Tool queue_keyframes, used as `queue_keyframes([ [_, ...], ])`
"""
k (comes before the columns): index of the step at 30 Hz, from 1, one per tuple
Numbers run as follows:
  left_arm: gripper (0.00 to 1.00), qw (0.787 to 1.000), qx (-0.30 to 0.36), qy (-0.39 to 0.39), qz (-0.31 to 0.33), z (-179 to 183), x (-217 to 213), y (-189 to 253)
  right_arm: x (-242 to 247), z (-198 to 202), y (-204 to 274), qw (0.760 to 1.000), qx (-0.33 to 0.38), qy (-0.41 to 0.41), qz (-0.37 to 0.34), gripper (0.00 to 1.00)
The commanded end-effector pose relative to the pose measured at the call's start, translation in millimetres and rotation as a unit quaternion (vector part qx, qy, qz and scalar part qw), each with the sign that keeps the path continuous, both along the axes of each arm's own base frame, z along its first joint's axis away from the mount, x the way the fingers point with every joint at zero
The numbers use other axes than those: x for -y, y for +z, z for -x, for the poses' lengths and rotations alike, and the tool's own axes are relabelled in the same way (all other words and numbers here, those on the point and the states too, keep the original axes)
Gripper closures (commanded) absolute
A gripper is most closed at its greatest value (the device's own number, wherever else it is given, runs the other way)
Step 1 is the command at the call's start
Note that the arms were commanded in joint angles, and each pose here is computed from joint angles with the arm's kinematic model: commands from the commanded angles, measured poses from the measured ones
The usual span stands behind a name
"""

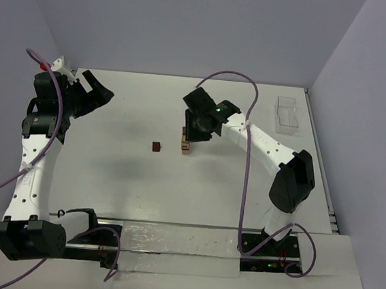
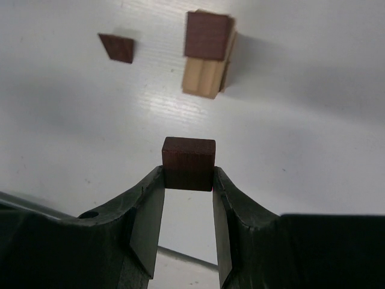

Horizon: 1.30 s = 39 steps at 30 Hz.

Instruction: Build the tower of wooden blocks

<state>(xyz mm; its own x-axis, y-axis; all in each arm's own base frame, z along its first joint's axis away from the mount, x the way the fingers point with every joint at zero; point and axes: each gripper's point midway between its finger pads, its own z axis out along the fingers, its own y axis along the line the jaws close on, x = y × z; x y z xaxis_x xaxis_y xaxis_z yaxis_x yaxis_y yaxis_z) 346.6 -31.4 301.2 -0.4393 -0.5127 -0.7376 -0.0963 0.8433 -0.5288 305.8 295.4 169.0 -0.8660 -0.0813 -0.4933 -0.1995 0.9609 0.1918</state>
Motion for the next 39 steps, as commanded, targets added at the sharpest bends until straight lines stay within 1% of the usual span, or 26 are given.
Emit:
queue_keyframes([
  [1,0.01,1.000,0.027,0.007,0.004,-9,-4,17,4,-18,-9,0.999,-0.028,-0.033,-0.028,1.00],
  [10,0.01,1.000,0.021,0.008,0.004,-11,-4,12,-9,-32,-5,0.999,-0.031,-0.021,-0.035,1.00],
  [19,0.01,1.000,0.019,0.005,0.007,-13,-3,11,-18,-24,-11,0.999,-0.035,-0.010,-0.024,1.00],
  [27,0.01,1.000,0.021,0.006,0.006,-11,-3,12,-20,-34,-5,0.999,-0.022,-0.021,-0.016,1.00],
  [39,0.01,1.000,0.020,0.001,0.010,-13,-2,12,-17,-35,-23,0.999,-0.036,-0.028,-0.001,1.00],
])
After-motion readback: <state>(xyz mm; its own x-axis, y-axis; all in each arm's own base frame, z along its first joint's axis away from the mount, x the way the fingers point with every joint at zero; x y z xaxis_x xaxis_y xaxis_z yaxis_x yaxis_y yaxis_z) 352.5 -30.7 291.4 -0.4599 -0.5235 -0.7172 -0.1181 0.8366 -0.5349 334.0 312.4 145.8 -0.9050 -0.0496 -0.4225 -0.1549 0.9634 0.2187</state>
